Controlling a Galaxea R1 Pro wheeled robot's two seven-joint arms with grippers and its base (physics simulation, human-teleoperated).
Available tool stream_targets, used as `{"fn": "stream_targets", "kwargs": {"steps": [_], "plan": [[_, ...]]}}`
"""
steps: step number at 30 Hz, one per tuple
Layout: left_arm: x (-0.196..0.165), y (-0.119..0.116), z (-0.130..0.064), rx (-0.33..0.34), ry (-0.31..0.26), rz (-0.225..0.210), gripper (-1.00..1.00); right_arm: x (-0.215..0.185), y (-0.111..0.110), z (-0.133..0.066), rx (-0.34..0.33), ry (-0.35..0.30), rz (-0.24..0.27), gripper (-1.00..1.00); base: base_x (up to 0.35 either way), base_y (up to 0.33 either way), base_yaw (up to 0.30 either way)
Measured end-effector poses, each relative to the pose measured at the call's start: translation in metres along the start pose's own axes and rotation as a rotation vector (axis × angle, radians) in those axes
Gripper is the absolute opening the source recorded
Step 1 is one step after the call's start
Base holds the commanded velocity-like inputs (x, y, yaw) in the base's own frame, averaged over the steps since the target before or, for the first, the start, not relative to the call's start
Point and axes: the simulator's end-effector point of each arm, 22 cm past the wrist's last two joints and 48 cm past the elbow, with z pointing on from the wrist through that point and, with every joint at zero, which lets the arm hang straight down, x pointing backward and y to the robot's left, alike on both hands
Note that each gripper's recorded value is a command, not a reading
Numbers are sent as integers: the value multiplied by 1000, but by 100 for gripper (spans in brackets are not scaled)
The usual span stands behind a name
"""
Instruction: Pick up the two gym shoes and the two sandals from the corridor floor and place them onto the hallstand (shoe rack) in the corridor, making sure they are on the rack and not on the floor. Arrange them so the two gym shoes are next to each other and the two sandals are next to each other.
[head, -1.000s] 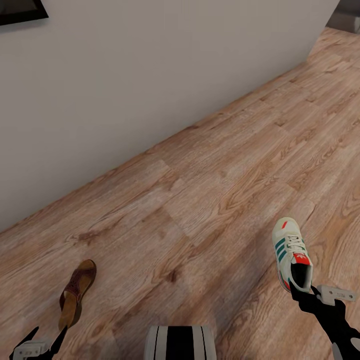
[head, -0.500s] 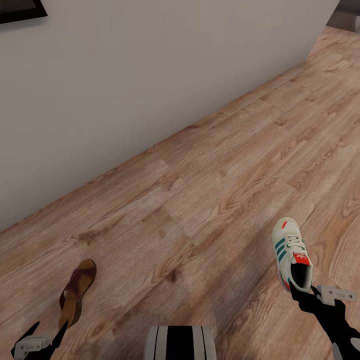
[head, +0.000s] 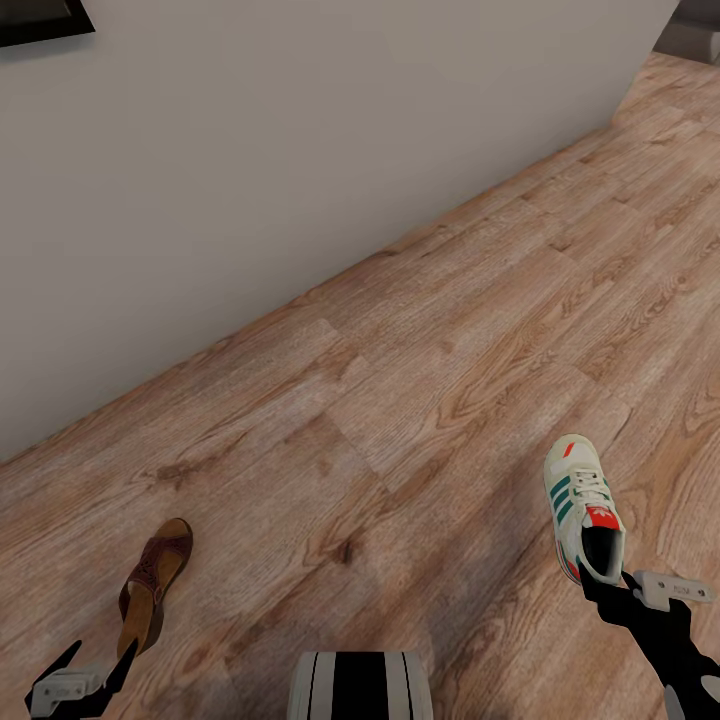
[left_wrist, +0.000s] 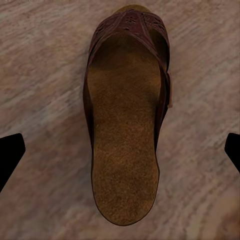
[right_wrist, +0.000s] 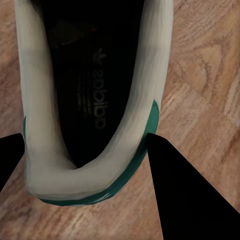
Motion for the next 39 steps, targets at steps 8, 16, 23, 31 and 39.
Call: {"fn": "stream_targets", "kwargs": {"steps": [8,16,23,31,39], "plan": [[0,-2,0,1,-1,-2,100,0,0,0,0,0,0,-100,0,0,0],[1,-4,1,3,-1,-6,100,0,0,0,0,0,0,-100,0,0,0],[0,-5,2,4,-4,-7,100,0,0,0,0,0,0,-100,0,0,0],[-5,-6,7,5,-15,-8,100,0,0,0,0,0,0,-100,0,0,0],[-14,-8,15,11,-31,-7,100,0,0,0,0,0,0,-100,0,0,0]]}}
